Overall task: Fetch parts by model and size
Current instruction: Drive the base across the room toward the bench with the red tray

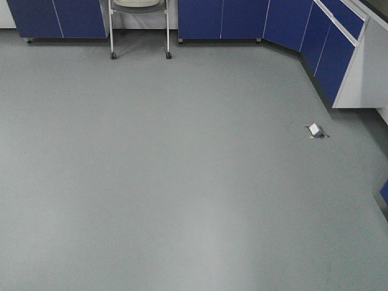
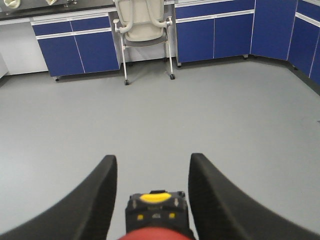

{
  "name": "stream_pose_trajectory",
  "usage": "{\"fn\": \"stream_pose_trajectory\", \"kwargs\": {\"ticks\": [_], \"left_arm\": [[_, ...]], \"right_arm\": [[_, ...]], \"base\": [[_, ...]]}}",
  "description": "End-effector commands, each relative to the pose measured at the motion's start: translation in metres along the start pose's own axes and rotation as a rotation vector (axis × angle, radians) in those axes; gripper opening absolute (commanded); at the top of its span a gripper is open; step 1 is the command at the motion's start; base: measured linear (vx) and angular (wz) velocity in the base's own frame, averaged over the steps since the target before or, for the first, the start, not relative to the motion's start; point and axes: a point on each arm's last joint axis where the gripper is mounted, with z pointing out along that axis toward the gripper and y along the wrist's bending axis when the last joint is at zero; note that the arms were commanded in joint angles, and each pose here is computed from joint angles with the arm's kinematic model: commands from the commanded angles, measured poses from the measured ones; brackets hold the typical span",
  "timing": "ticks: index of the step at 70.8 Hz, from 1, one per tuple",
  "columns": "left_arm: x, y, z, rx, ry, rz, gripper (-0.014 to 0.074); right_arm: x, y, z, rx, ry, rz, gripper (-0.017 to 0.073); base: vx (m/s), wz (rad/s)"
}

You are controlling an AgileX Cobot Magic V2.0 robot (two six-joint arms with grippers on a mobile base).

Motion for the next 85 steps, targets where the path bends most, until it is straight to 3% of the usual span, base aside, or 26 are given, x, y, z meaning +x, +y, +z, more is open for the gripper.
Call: {"fn": "stream_pose_trajectory", "kwargs": {"ticks": [1,85], "left_arm": [[-0.0151,0.0007,-0.0022,0.001,-0.099,-0.005,-0.0004],[-0.0152,0.0007,-0.0031,0.000,-0.104,-0.005,-0.0004]], "right_arm": [[-0.0145,-0.0009,-0.0005,0.009,-0.092,-0.006,-0.0006],[-0.0142,-0.0009,-0.0005,0.009,-0.089,-0.006,-0.0006]], "base": [[0.61,0.01],[0.62,0.01]]}}
